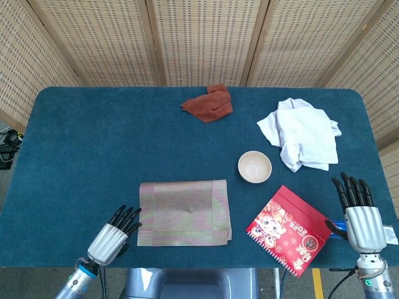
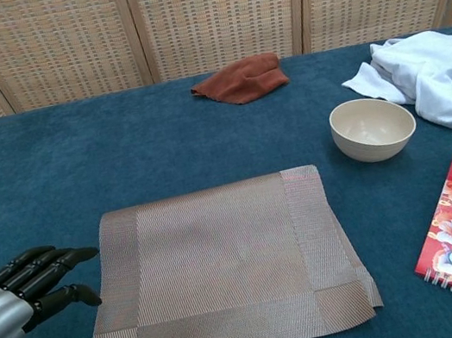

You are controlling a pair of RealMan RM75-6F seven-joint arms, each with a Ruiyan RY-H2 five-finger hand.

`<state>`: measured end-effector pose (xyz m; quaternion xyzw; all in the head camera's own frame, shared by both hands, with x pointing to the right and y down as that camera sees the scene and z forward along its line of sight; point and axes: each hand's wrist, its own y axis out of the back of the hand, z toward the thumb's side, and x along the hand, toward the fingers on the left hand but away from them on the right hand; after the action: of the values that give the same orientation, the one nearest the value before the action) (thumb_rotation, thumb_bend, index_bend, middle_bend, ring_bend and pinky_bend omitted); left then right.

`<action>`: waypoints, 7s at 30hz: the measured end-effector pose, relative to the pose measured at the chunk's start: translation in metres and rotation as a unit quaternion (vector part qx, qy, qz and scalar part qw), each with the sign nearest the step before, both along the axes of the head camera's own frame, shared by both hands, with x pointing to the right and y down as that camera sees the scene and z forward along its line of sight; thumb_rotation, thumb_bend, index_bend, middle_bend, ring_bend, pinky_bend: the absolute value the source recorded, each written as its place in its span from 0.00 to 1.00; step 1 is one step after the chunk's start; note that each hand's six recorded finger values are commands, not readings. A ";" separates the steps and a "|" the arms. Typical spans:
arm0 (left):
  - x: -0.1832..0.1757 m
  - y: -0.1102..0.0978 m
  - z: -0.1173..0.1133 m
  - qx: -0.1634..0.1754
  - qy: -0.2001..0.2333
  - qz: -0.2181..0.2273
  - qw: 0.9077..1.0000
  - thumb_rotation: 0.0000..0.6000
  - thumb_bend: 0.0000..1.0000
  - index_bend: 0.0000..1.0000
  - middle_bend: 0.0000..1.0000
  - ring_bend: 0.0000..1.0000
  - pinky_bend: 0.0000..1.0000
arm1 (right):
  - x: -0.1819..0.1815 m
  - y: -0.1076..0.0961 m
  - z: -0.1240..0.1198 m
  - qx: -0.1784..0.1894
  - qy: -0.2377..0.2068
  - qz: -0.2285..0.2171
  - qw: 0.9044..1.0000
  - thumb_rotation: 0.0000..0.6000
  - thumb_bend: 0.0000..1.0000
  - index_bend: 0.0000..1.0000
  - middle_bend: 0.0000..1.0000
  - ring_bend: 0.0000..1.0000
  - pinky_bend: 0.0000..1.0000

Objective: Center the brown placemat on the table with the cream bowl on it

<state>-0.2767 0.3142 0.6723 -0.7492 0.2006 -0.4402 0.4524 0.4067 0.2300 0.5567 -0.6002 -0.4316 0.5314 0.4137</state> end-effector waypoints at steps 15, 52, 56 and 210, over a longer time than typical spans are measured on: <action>0.016 0.010 0.008 0.000 -0.011 0.020 1.000 1.00 0.26 0.28 0.00 0.00 0.00 | 0.003 -0.002 -0.004 0.006 -0.010 0.007 1.000 1.00 0.15 0.04 0.00 0.00 0.00; 0.031 0.010 0.013 0.005 -0.011 0.012 1.000 1.00 0.45 0.35 0.00 0.00 0.00 | 0.005 -0.003 -0.007 0.008 -0.017 0.012 1.000 1.00 0.15 0.05 0.00 0.00 0.00; 0.029 0.007 0.011 0.008 -0.009 0.007 1.000 1.00 0.45 0.35 0.00 0.00 0.00 | 0.004 -0.002 -0.006 0.008 -0.016 0.011 1.000 1.00 0.15 0.05 0.00 0.00 0.00; -0.111 -0.078 -0.090 0.100 -0.080 -0.229 0.965 1.00 0.20 0.00 0.00 0.00 0.00 | -0.036 0.015 0.039 -0.060 -0.012 -0.078 0.995 1.00 0.15 0.12 0.00 0.00 0.00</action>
<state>-0.3879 0.2362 0.5822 -0.5967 0.3732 -0.5681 0.4266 0.3711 0.2446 0.5957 -0.6625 -0.3555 0.5151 0.4116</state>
